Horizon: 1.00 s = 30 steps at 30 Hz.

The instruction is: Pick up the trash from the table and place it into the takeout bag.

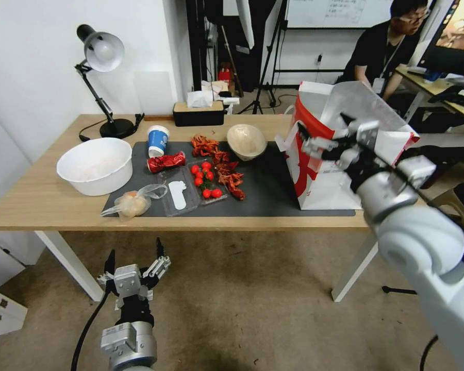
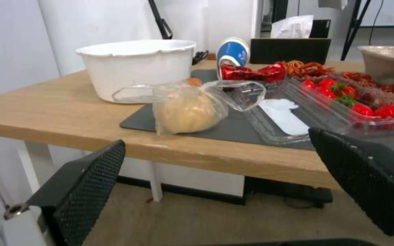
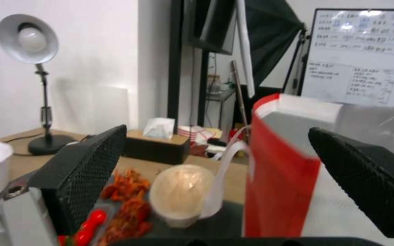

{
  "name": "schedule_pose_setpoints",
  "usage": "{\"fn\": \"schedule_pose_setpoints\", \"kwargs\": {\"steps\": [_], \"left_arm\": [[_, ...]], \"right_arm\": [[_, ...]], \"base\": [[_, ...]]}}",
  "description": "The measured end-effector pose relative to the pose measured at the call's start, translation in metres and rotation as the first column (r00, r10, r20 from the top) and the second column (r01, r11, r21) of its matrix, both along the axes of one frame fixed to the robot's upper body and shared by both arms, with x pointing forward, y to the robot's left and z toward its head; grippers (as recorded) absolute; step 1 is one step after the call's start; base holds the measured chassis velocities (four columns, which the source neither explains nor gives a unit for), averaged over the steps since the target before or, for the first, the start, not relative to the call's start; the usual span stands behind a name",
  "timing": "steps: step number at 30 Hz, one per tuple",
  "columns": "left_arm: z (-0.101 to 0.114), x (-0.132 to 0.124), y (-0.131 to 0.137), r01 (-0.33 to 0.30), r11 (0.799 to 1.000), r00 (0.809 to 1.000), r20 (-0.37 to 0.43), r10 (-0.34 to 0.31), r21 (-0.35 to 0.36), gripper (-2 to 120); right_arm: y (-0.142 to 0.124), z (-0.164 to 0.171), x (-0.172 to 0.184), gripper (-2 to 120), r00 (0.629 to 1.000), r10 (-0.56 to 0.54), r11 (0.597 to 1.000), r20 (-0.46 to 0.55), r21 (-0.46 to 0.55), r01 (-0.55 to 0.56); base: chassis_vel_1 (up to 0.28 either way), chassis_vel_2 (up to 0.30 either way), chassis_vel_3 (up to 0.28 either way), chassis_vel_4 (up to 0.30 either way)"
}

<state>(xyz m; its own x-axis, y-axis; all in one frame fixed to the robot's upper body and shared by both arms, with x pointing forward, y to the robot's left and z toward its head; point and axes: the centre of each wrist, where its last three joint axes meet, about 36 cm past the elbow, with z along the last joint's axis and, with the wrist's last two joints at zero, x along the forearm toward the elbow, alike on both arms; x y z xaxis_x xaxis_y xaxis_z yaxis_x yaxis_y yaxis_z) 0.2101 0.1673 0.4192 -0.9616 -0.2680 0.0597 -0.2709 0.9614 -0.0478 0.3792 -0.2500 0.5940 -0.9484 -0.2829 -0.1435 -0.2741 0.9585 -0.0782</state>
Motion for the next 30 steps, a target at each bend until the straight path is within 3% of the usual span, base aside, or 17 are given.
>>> {"fn": "schedule_pose_setpoints", "kwargs": {"steps": [11, 14, 16, 17, 19, 23, 30], "left_arm": [[-0.002, 0.0, -0.002, 0.006, 1.0, 1.0, 0.004, -0.006, -0.005, 100], [-0.002, 0.0, -0.002, 0.006, 1.0, 1.0, 0.009, -0.006, -0.005, 100], [-0.002, -0.001, -0.001, 0.007, 1.0, 1.0, 0.013, -0.007, -0.006, 100], [-0.002, -0.001, -0.001, 0.007, 1.0, 1.0, 0.013, -0.007, -0.006, 100], [-0.003, -0.001, -0.001, 0.011, 1.0, 1.0, 0.012, -0.011, -0.006, 100], [-0.004, -0.001, -0.003, 0.015, 1.0, 1.0, 0.01, -0.015, -0.01, 100], [-0.003, -0.001, -0.003, 0.018, 1.0, 1.0, 0.008, -0.018, -0.01, 100]], "right_arm": [[0.01, -0.033, -0.035, 100, 0.998, 0.017, 1.0, -0.056, -0.007, -0.017], [0.013, -0.056, -0.05, 100, 0.999, -0.006, 1.0, -0.051, 0.012, 0.007], [0.014, -0.103, -0.072, 100, 0.997, -0.065, 0.996, 0.051, 0.063, 0.062], [0.014, -0.103, -0.072, 100, 0.997, -0.065, 0.996, 0.051, 0.063, 0.062], [0.015, -0.135, -0.092, 100, 0.991, -0.1, 0.99, 0.092, 0.105, 0.09], [0.018, -0.161, -0.106, 100, 0.989, -0.127, 0.988, 0.073, 0.098, 0.119], [0.022, -0.176, -0.108, 100, 0.989, -0.133, 0.989, 0.06, 0.079, 0.128]], "base": [[0.0, 0.0, 0.0, 0.0], [0.0, 0.0, 0.0, 0.0], [0.0, 0.0, 0.0, 0.0], [0.0, 0.0, 0.0, 0.0], [0.0, 0.0, 0.0, 0.0], [0.0, 0.0, 0.0, 0.0], [0.0, 0.0, 0.0, 0.0]]}}
